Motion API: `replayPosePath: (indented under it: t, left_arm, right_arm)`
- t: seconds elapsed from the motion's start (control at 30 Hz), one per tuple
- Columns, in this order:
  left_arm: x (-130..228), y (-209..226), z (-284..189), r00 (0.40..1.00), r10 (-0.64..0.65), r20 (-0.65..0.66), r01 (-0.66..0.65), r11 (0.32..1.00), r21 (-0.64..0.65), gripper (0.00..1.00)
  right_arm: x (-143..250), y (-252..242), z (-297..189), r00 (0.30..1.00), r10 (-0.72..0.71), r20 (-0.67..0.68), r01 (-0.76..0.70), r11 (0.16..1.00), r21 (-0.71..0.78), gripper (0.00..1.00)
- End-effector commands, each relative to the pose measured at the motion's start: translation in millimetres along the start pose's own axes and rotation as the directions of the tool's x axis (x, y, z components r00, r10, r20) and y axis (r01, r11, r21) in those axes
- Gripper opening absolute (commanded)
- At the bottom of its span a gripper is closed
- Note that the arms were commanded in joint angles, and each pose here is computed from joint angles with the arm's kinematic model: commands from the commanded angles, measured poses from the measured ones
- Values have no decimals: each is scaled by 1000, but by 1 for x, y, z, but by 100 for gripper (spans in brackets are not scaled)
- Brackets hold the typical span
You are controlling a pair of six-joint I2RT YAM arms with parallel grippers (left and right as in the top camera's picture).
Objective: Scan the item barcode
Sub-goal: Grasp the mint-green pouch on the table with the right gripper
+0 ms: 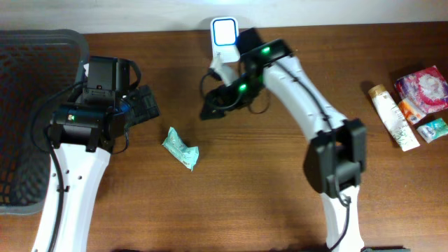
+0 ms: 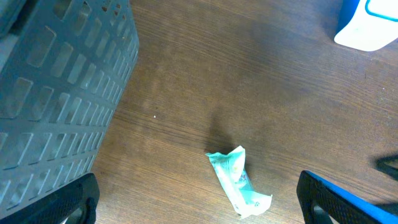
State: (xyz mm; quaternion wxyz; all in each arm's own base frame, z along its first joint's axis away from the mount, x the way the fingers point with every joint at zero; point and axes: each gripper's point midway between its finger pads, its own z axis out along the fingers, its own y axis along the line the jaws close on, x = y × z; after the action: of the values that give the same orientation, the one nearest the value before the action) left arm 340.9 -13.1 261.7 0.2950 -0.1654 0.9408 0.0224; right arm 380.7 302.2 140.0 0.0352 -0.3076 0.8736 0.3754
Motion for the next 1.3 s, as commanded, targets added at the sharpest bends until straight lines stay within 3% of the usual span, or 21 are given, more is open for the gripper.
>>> replayPosePath:
  t: [0.0,0.13,0.33,0.37,0.5,0.53,0.57,0.77,0.83,0.87,0.9,0.97,1.03,1.07,1.13,1.27]
  left_arm:
    - [-2,2,-2,1000,13,10,-13,1000,-5,99]
    - [-2,2,-2,1000,13,10,-13,1000,-5,99]
    - [-2,2,-2,1000,13,10,-13,1000,-5,99]
    - [-2,2,-2,1000,13,10,-13,1000,-5,99]
    - [-2,2,-2,1000,13,10,-13,1000,-5,99]
    - [-2,2,-2,1000,13,10,-13,1000,-5,99]
    - [-2,2,-2,1000,13,10,-13,1000,-5,99]
    - [-2,2,-2,1000,13,10,-13,1000,-5,99]
    - [-2,2,-2,1000,13,10,-13,1000,-5,99]
    - [-2,2,-2,1000,13,10,-13,1000,-5,99]
    - [-2,2,-2,1000,13,10,-13,1000,-5,99]
    - [-2,2,-2,1000,13,10,-13,1000,-5,99]
    - [-2,2,-2,1000,13,10,-13,1000,-5,99]
    - [-2,2,-2,1000,13,10,-13,1000,-5,99]
    - [-2,2,-2,1000,13,10,-13,1000,-5,99]
    - [-2,2,-2,1000,13,10,-13,1000,-5,99]
  right_arm:
    - [9,21,65,994,-60,-92,54,996,-67,99]
    - [7,29,117,989,-105,-106,96,992,-88,99]
    - [24,9,148,981,-84,-176,78,996,-40,97]
    - [33,10,156,976,-72,-206,64,997,-47,87]
    - [42,20,170,969,-62,-240,51,997,-51,17]
    - [40,17,168,972,-40,-233,30,999,-45,4]
    - [37,14,164,974,-20,-226,12,999,-38,4]
    - [-34,-2,38,993,99,62,-72,935,-348,4]
    - [-44,-27,-14,971,188,149,-103,887,-451,4]
    - [-40,-45,-24,961,232,152,-148,892,-426,4]
    - [-31,-62,-24,954,272,127,-213,911,-354,9]
    - [-10,-60,4,974,226,34,-213,951,-222,55]
    - [-2,-30,42,991,129,-46,-136,974,-181,86]
    - [1,-12,63,994,69,-79,-81,984,-158,94]
    - [9,21,105,989,-46,-137,28,991,-130,96]
    - [33,51,159,963,-132,-234,109,988,-110,95]
